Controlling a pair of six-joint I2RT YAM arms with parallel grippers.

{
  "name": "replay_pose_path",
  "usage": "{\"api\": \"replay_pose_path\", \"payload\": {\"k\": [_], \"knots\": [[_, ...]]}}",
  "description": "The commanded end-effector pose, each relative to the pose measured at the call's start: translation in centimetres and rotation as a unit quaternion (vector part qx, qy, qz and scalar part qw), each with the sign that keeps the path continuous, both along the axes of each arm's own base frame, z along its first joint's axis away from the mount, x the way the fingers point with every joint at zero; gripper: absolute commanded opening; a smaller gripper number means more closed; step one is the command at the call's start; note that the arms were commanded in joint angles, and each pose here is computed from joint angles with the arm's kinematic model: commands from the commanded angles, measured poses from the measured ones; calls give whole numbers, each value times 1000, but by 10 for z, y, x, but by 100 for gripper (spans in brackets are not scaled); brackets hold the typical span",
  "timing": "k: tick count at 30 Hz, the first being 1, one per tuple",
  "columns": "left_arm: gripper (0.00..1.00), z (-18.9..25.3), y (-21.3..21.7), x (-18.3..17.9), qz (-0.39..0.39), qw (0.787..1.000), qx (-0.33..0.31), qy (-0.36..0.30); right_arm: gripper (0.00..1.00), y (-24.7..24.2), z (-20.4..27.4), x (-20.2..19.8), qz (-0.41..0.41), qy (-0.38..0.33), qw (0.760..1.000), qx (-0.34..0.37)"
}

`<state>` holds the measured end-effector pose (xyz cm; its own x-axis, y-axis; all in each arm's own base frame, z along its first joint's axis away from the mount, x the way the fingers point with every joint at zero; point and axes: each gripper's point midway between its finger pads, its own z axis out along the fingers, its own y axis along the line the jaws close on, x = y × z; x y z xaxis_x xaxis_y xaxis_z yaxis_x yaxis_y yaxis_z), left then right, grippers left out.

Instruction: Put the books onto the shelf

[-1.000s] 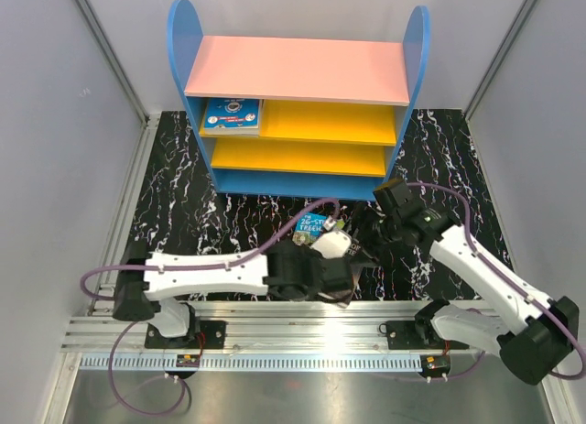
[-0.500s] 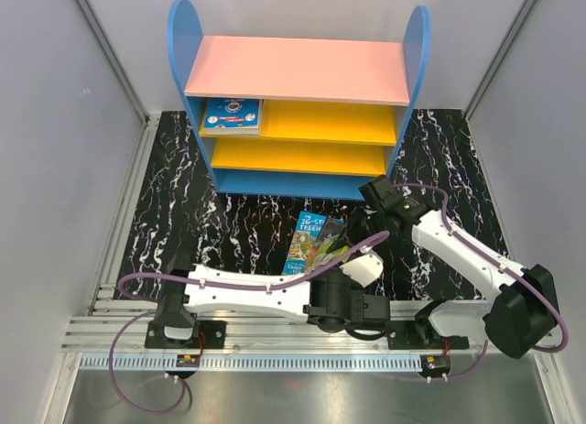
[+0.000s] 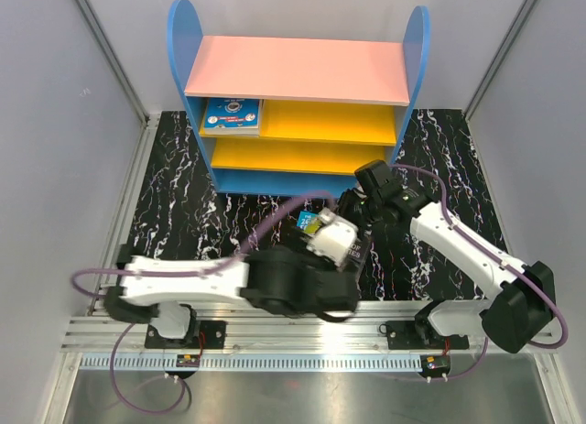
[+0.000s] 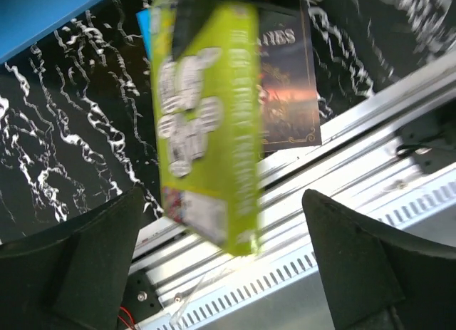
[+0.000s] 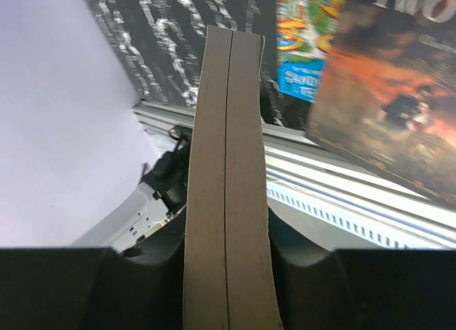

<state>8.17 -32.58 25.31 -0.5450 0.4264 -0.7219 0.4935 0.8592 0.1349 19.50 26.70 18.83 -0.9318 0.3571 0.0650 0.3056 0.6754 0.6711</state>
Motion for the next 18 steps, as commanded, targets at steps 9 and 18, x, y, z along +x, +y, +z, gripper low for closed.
{"api": "replay_pose_path", "payload": {"k": [9,18], "knots": [[99,60,82,23,29,967,-250,36,0,32,64,20,17,-47,995,81],[99,32,32,0,-43,997,-56,8,0,23,54,17,13,-8,999,28]]}}
